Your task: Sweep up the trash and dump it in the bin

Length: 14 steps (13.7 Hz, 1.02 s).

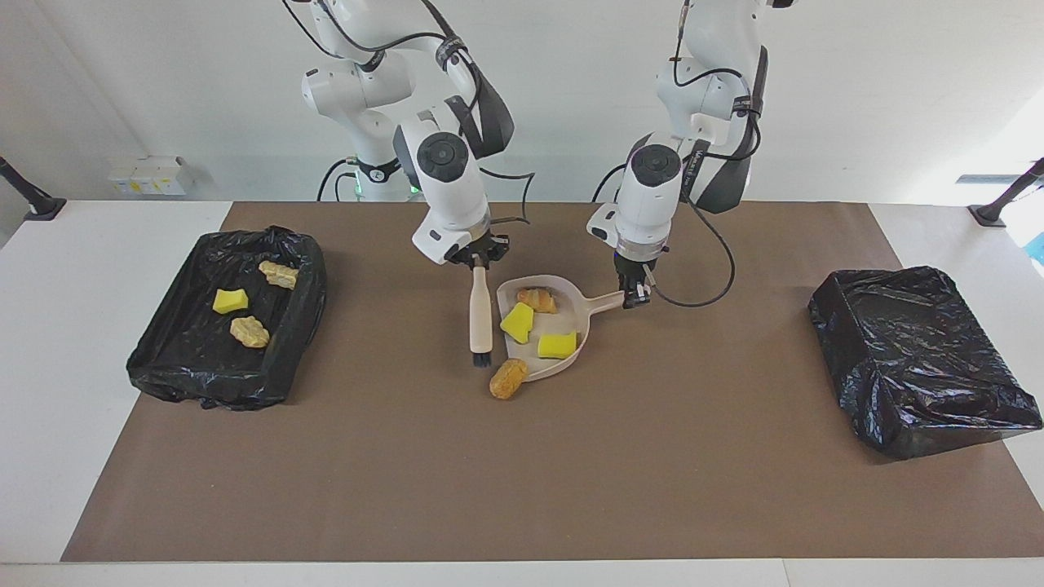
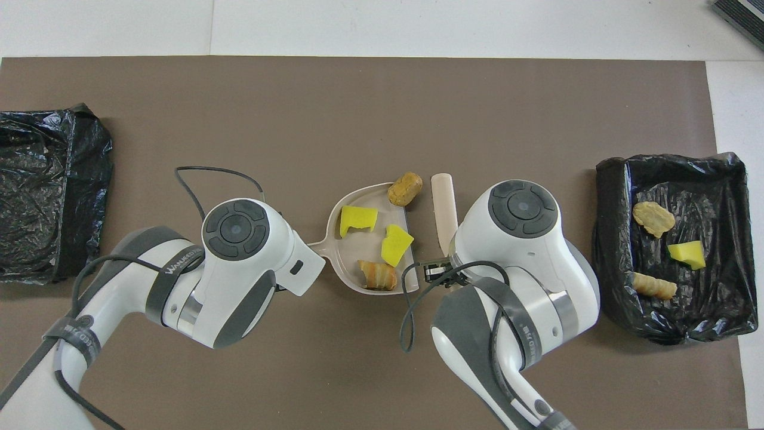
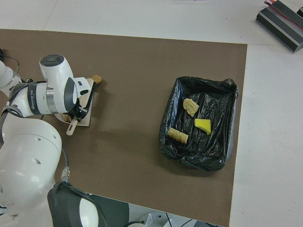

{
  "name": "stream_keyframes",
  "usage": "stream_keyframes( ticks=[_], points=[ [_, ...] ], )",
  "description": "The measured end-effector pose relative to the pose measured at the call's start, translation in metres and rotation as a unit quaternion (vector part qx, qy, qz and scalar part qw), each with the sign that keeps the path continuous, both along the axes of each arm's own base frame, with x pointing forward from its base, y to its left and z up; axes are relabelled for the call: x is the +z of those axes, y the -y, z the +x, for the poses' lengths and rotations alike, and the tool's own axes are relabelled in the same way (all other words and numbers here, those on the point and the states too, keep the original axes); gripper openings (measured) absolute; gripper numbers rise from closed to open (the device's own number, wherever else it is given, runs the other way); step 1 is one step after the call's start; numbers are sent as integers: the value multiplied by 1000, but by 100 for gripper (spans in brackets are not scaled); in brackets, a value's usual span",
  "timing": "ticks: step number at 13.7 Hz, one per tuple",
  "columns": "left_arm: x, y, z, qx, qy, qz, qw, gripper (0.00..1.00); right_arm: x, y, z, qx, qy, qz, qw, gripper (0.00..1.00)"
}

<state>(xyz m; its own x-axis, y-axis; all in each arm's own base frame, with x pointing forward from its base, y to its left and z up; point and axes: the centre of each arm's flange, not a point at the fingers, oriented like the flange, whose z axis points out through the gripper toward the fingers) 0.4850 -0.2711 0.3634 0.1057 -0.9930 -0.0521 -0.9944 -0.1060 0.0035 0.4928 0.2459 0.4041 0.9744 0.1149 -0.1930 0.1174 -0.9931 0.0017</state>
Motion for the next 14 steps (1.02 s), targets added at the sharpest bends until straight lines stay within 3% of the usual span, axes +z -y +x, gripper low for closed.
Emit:
stream_keyframes(
  ticks=[3, 7, 10, 14],
  points=[
    [0, -13, 7, 26, 0, 0, 1000, 32, -3, 42, 26, 129, 17, -40, 991, 26],
    [-1, -13, 7, 54, 1, 1, 999, 32, -29, 46, 72, 192, 17, -52, 980, 26],
    [-1, -11, 6, 55, 1, 1, 998, 32, -74, 26, 74, 179, -3, -41, 983, 26],
    [-1, 7, -4, 39, 1, 1, 999, 32, -75, -2, 61, 88, -32, 47, 994, 26]
  ],
)
